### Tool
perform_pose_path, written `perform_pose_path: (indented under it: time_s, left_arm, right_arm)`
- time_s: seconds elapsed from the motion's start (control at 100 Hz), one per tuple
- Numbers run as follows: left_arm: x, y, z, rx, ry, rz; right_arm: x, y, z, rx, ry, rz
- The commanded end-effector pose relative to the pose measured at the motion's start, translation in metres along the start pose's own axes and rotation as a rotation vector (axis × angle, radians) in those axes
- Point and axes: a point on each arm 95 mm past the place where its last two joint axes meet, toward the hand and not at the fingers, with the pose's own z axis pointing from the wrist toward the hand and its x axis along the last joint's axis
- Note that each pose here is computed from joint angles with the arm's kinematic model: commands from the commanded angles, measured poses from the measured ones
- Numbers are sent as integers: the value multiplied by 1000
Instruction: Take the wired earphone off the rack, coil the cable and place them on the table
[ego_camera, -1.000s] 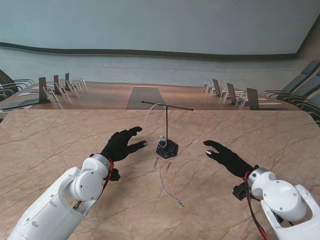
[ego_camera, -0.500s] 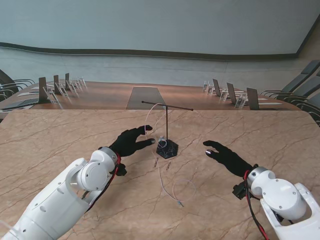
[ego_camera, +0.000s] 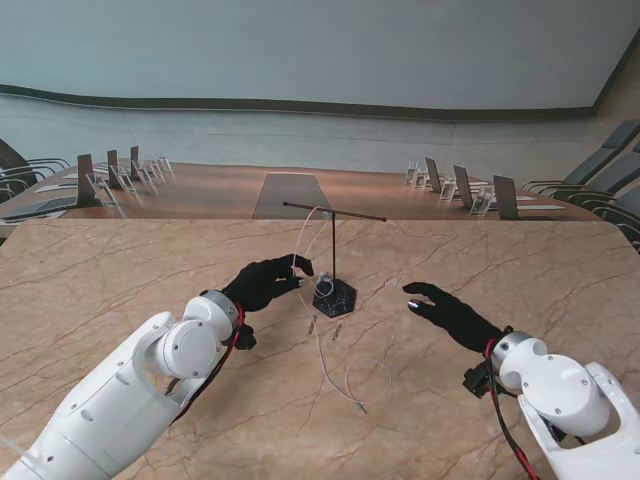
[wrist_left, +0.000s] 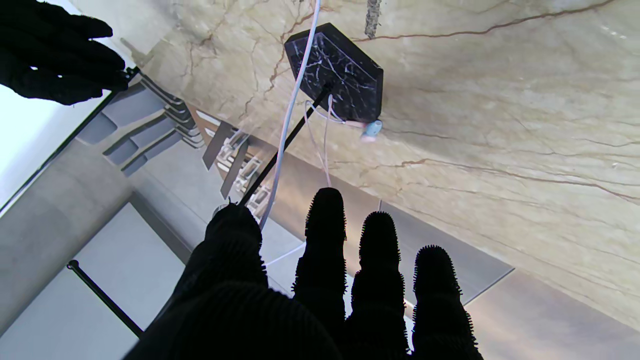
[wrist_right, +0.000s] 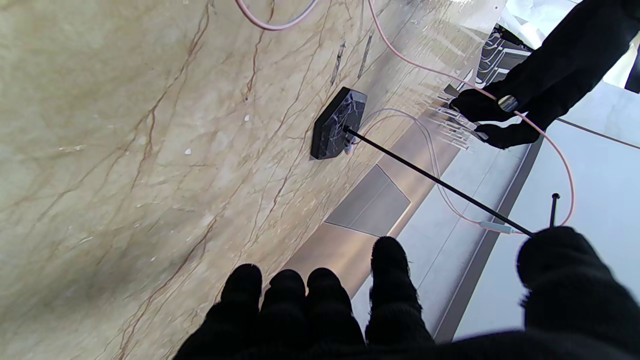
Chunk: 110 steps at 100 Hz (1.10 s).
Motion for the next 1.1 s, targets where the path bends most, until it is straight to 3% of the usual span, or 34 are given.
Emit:
perform_pose_path:
  time_s: [0.0,0.31,1.09]
  left_arm:
    - [3,3,-3,-4,7,-1]
    - [5,7,-9,-8,17,57]
    - [14,33,-26,-114,42,66]
  right_arm:
    - [3,-2,0,8,4,-2]
    - [5,-5,0,18,3,-8]
    - [26,-7,11,72,48,-44]
